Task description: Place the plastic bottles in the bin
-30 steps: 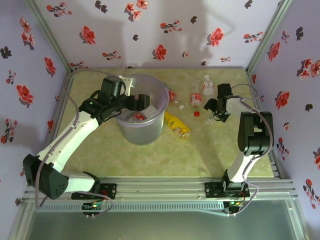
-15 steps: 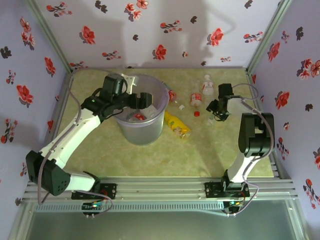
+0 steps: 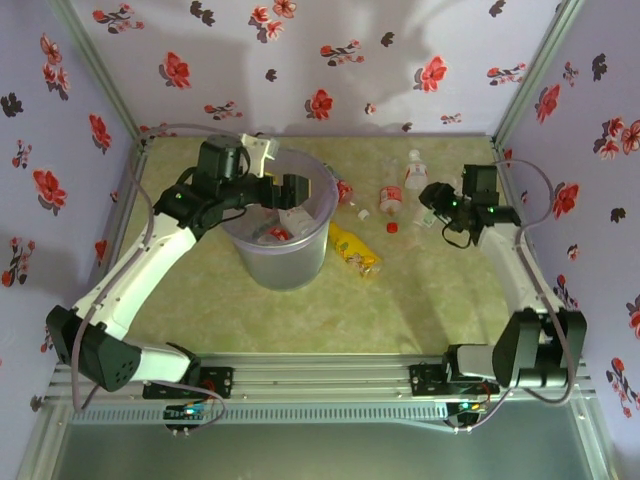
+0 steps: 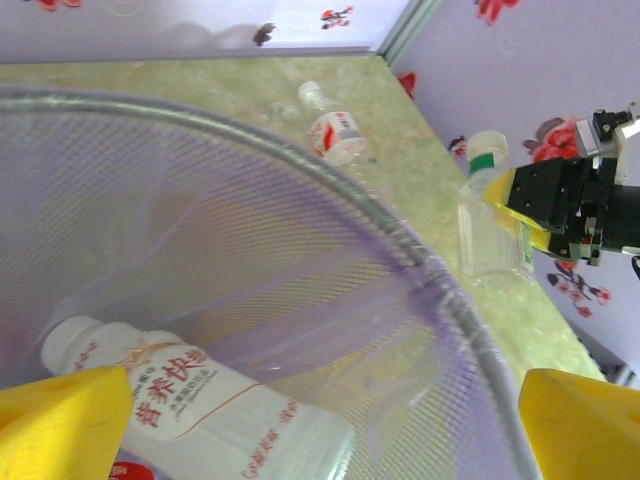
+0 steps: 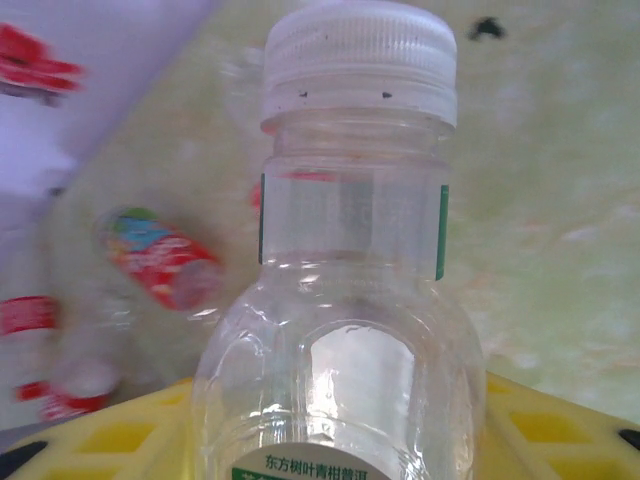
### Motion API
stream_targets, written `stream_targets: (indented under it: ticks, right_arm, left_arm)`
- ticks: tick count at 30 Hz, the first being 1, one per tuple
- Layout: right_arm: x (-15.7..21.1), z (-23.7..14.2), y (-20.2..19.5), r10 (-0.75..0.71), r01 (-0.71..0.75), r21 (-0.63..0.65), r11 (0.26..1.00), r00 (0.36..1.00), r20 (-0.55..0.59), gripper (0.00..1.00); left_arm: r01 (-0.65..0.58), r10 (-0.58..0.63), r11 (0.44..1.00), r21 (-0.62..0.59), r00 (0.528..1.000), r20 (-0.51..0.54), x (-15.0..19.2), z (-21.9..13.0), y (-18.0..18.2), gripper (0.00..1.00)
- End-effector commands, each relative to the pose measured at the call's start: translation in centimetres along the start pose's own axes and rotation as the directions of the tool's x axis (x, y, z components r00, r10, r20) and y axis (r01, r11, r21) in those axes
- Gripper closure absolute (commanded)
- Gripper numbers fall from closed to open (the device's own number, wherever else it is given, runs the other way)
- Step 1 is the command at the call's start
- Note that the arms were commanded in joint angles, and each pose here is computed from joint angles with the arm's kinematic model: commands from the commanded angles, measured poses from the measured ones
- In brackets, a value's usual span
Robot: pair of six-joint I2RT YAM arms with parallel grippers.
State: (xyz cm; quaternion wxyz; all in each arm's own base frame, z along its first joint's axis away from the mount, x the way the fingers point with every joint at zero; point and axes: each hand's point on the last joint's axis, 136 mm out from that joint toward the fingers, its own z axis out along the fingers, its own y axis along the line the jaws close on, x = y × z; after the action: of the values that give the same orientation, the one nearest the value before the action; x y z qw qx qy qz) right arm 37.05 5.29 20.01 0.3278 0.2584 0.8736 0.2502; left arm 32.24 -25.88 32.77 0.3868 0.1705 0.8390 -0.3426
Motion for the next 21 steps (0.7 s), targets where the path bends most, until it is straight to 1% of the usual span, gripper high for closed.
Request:
stream_targets:
  ticks: [1,6,9,12,15,21]
  right_arm:
    - [0.1,-1.4,6.1,0.074,-0.068,-0.283,0.957,0.997,0.012,0.50]
    - [0.6,-3.8,10.4,0.067,-0.033,-0.334,0.942,0.994,0.090,0.51]
    - [1.2,-4.6,12.2,0.065,-0.024,-0.367,0.930,0.993,0.099,0.52]
    - [2.0,-4.7,13.9,0.057,-0.019,-0.408,0.913,0.995,0.083,0.53]
    - [2.5,-5.2,15.8,0.057,-0.019,-0.473,0.881,0.996,0.066,0.53]
    - [2.6,-8.3,18.9,0.028,0.032,-0.576,0.817,0.995,0.095,0.54]
  left_arm:
    - [-0.051,0.047,0.993,0.109,0.998,0.030,-1.6,-1.0,-2.8,0.00]
    - [-0.106,0.105,0.981,0.163,0.994,0.016,-1.5,-1.3,-5.8,0.00]
    - [-0.134,0.135,0.967,0.217,0.991,0.011,-1.1,-0.7,-8.4,0.00]
    - [-0.147,0.152,0.953,0.266,0.988,0.001,-0.7,0.7,-10.5,0.00]
    - [-0.154,0.171,0.946,0.285,0.985,-0.036,0.1,2.1,-11.5,0.00]
    - [-0.146,0.173,0.945,0.293,0.983,-0.067,0.4,4.3,-12.0,0.00]
